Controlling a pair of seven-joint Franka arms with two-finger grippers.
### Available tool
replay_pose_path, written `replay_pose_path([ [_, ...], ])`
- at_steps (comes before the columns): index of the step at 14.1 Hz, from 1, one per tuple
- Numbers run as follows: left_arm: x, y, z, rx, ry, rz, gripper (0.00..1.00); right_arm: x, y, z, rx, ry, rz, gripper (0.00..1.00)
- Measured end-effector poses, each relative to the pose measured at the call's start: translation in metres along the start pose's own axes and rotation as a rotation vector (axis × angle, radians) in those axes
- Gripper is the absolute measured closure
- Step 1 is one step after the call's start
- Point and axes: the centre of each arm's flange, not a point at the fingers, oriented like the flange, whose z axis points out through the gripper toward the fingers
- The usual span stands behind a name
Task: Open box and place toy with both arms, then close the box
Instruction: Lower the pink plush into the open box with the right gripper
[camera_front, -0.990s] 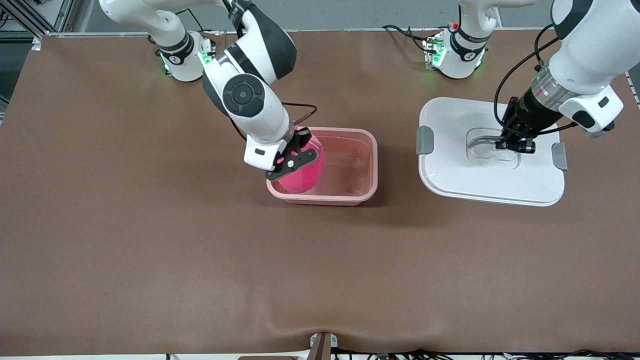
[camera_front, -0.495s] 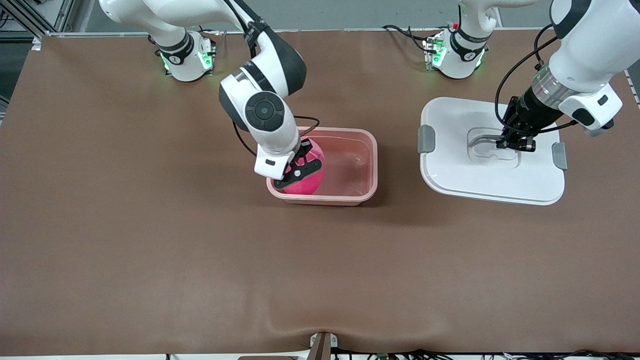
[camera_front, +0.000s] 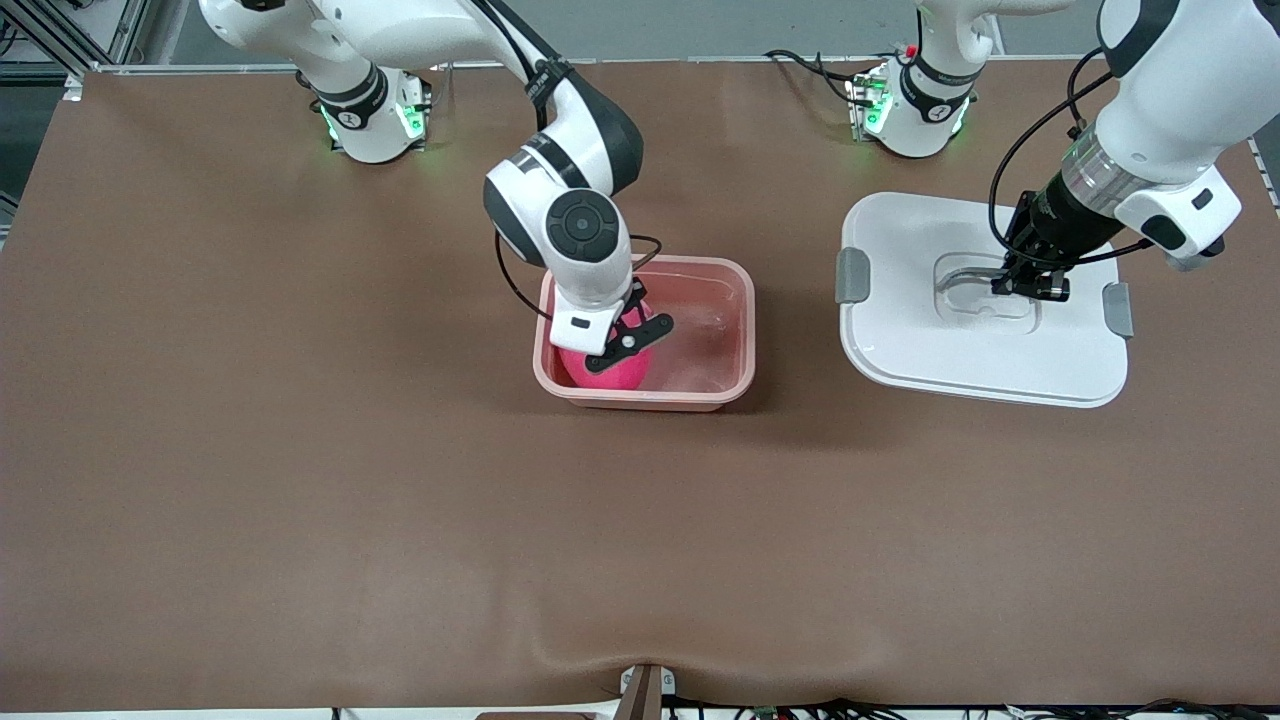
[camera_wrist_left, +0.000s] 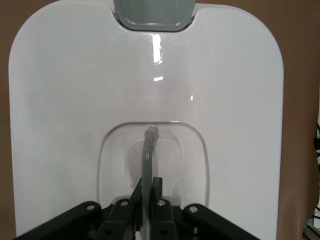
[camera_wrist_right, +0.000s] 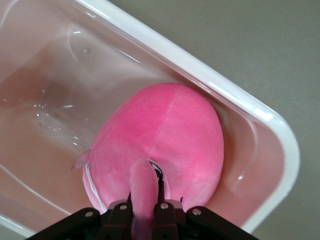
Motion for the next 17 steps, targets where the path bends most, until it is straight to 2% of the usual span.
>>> replay_pose_path([
  [3, 0.001, 0.0, 0.001, 0.003, 0.0, 0.027, 0.93, 0.0, -0.025, 0.007, 0.005, 0.033, 0.077, 0.87],
  [9, 0.001, -0.002, 0.003, 0.007, 0.001, 0.036, 0.93, 0.003, -0.083, 0.038, 0.054, 0.144, 0.276, 0.87],
  [13, 0.001, -0.004, 0.003, 0.008, 0.002, 0.036, 0.93, 0.0, -0.117, 0.073, 0.077, 0.173, 0.343, 0.87],
  [17, 0.001, -0.005, 0.003, 0.008, 0.003, 0.036, 0.93, -0.001, -0.127, 0.101, 0.069, 0.18, 0.351, 0.87],
])
